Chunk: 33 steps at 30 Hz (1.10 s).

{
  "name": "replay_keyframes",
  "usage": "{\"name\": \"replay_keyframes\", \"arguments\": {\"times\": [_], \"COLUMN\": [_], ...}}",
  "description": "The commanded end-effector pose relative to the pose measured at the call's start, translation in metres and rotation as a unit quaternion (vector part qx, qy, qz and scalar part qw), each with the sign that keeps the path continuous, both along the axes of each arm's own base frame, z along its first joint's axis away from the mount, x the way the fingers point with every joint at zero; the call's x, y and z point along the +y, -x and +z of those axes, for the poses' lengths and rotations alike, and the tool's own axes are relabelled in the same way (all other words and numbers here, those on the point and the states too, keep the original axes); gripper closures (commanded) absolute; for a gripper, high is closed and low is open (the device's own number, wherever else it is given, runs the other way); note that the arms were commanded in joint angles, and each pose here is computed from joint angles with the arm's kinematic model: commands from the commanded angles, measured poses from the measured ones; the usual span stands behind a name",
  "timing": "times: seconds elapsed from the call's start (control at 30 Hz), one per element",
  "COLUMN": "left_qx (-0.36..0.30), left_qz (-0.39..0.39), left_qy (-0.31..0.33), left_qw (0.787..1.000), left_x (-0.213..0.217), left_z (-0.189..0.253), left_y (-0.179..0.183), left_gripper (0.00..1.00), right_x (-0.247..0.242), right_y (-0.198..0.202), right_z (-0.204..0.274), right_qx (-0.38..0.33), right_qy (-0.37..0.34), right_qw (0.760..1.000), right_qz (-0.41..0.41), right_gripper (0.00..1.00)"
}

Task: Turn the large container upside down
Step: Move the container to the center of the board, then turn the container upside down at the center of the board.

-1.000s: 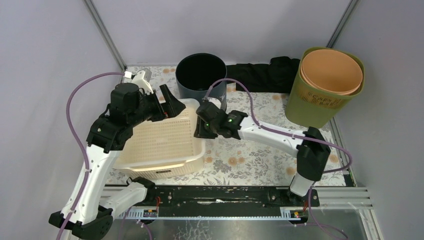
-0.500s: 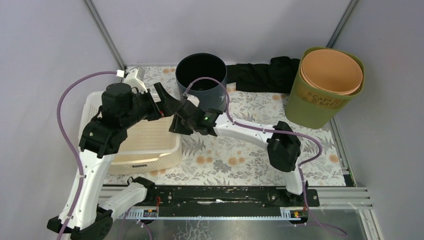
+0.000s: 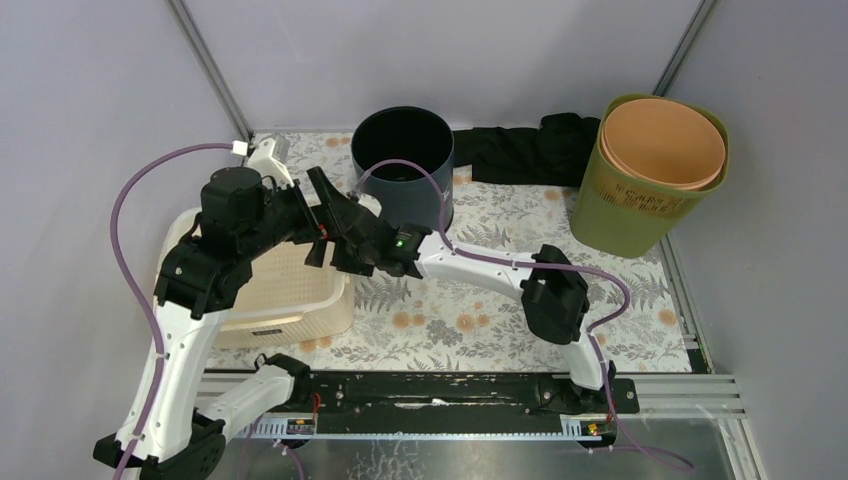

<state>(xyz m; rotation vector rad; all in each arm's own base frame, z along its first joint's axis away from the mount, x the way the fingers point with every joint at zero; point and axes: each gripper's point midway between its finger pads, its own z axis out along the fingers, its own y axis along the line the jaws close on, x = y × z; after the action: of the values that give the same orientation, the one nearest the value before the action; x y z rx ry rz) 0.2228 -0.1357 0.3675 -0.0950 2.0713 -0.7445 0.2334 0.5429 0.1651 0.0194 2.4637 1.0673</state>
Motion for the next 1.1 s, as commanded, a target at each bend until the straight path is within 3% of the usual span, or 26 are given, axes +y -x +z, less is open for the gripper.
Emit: {"name": "replay_keyframes", "arguments": {"times": [0.0, 0.4, 0.63, 0.77, 0.93, 1.07], "left_qx": [-0.020, -0.063, -0.071, -0.069, -0.058, -0.053], "left_qz": [0.003, 0.044, 0.090, 0.103, 0.103, 0.102], "left_qy": [-0.008, -0.014, -0.027, -0.034, -0.039, -0.041], "left_qw": [1.000, 0.997, 0.993, 0.992, 0.992, 0.992], "left_x": [0.005, 0.019, 0.035, 0.041, 0.042, 0.042], "left_z": [0.015, 0.064, 0.066, 0.059, 0.048, 0.043], "left_y": [0.002, -0.004, -0.009, -0.008, -0.006, -0.006], "left_gripper": [0.00, 0.00, 0.00, 0.00, 0.00, 0.00], "right_x": [-0.036, -0.119, -0.156, -0.158, -0.142, -0.118], "right_y": [0.001, 0.008, -0.040, -0.077, -0.109, -0.123], "right_z": [0.013, 0.094, 0.154, 0.175, 0.190, 0.169], "right_qx": [-0.040, -0.163, -0.251, -0.281, -0.344, -0.360], "right_qy": [0.061, 0.146, 0.179, 0.167, 0.180, 0.191], "right_qw": [0.997, 0.975, 0.951, 0.945, 0.920, 0.906], "right_qz": [-0.008, 0.033, 0.011, 0.021, 0.059, 0.112], "right_gripper": [0.07, 0.00, 0.00, 0.03, 0.06, 0.08]}}
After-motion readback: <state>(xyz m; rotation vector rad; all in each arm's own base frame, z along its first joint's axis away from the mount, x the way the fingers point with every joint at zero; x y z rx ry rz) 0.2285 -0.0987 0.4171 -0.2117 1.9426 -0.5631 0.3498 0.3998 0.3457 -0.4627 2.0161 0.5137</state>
